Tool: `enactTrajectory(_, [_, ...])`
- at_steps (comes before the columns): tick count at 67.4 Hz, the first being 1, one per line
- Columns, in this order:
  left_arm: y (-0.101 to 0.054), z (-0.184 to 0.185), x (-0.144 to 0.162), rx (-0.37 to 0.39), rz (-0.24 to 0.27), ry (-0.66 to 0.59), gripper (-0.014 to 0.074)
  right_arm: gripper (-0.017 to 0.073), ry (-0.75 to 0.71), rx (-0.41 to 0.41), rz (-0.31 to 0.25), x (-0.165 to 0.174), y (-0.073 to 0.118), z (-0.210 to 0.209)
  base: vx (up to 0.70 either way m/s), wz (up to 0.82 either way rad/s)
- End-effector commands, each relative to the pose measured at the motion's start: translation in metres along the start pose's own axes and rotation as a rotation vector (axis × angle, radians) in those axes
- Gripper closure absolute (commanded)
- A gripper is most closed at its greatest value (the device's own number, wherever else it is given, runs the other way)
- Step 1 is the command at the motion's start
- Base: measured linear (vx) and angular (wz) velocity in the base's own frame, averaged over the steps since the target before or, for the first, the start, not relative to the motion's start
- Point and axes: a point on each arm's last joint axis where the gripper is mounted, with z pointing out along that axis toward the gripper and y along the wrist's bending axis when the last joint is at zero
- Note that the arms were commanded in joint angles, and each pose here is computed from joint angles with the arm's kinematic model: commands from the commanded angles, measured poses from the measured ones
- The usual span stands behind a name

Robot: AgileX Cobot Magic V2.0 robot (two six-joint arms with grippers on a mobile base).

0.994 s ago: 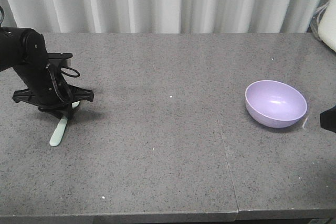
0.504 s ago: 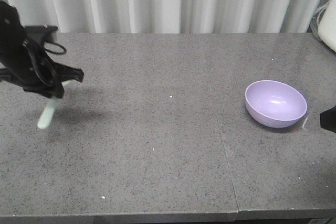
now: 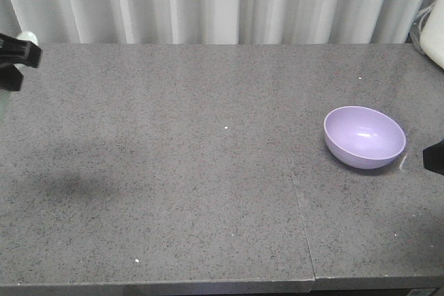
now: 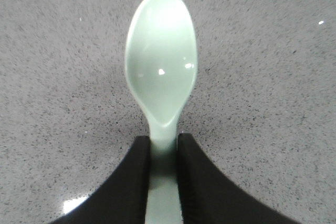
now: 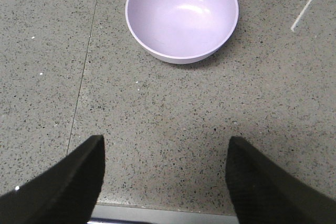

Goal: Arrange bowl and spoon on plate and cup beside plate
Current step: 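Close the left gripper on the spoon handle and lift it, then lower the right gripper onto the lavender bowl rim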

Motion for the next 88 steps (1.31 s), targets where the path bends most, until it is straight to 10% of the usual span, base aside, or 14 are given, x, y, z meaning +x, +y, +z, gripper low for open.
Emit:
enactTrajectory(1, [-0.002, -0.038, 0.006, 0.019, 0.018, -0.110, 0.0600, 0.0069, -0.094, 0.005, -0.008, -0.011, -0.001, -0.010, 0.00, 0.00])
enactTrajectory(38, [-0.001, -0.077, 0.023, 0.038, 0.019, -0.215, 0.0600, 0.0069, -0.186, 0.029, -0.010, -0.023, -0.003, -0.006, 0.00, 0.00])
enactTrajectory(88, [-0.001, -0.077, 0.023, 0.038, 0.019, -0.215, 0.0600, 0.0069, -0.086, 0.243, 0.016, -0.113, -0.041, 0.119, 0.00, 0.00])
